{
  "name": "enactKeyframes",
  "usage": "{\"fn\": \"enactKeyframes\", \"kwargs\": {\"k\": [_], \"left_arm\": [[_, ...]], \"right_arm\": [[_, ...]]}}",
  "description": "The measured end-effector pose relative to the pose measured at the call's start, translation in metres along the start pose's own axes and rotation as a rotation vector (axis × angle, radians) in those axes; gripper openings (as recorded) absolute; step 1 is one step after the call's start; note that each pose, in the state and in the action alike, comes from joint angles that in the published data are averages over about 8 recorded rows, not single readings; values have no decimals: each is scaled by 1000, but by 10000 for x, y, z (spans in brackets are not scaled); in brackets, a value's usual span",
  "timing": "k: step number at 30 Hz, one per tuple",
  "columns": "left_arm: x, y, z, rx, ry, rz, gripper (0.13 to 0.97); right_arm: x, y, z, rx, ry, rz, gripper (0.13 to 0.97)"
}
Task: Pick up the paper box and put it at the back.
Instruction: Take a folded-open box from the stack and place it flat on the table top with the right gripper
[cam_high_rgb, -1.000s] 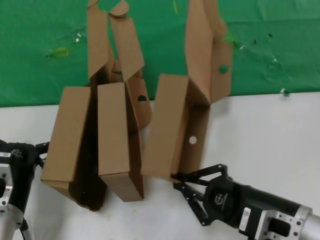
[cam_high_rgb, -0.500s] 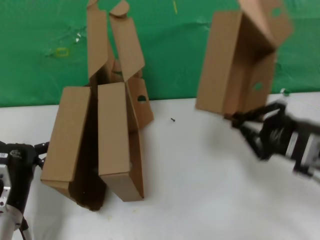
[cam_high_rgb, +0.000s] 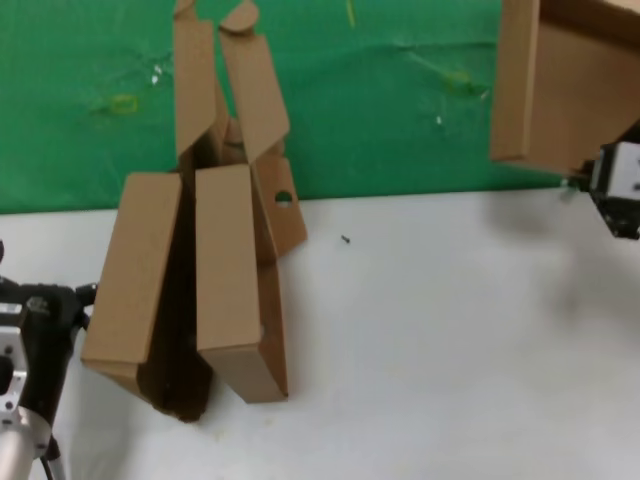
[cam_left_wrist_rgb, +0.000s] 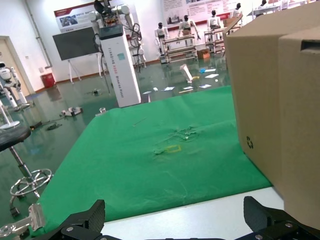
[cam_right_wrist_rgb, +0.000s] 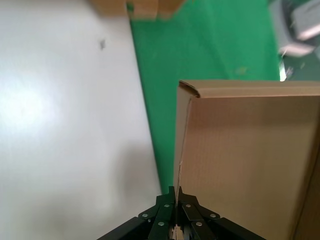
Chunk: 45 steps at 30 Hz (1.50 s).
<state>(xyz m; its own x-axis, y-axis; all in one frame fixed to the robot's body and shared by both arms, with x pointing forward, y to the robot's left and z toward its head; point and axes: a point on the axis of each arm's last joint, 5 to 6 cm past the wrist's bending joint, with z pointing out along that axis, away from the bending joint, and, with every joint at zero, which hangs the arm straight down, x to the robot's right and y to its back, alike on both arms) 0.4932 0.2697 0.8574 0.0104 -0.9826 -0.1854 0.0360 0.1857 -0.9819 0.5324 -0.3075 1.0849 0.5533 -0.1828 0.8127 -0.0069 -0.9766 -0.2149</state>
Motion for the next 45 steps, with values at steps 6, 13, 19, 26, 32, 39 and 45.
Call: {"fn": "enactKeyframes", "kwargs": {"k": [6,13,19,26,32,39,45], "left_arm": [[9,-7,-2,4,5,7,966],[4,-6,-6,4,4,10,966],[-4,-1,-11,2,2,11,966],[-33,10,-24,-2,-5,14,966],[-66,20,-37,-6,-13,11,966],[-84,25,-44,-8,-19,12,966],[-81,23,-44,-7,-18,16,966]], "right_arm": [[181,-135,304,-107,-57,-28,149],[239,-418,732,-184,-86,-91,149],[188,-690,1099,-227,-105,-146,149],[200,-885,1413,-257,-111,-167,149],[184,-920,1617,-276,-113,-161,148],[182,-911,1701,-279,-105,-149,148],[202,-897,1653,-281,-95,-156,164]]}}
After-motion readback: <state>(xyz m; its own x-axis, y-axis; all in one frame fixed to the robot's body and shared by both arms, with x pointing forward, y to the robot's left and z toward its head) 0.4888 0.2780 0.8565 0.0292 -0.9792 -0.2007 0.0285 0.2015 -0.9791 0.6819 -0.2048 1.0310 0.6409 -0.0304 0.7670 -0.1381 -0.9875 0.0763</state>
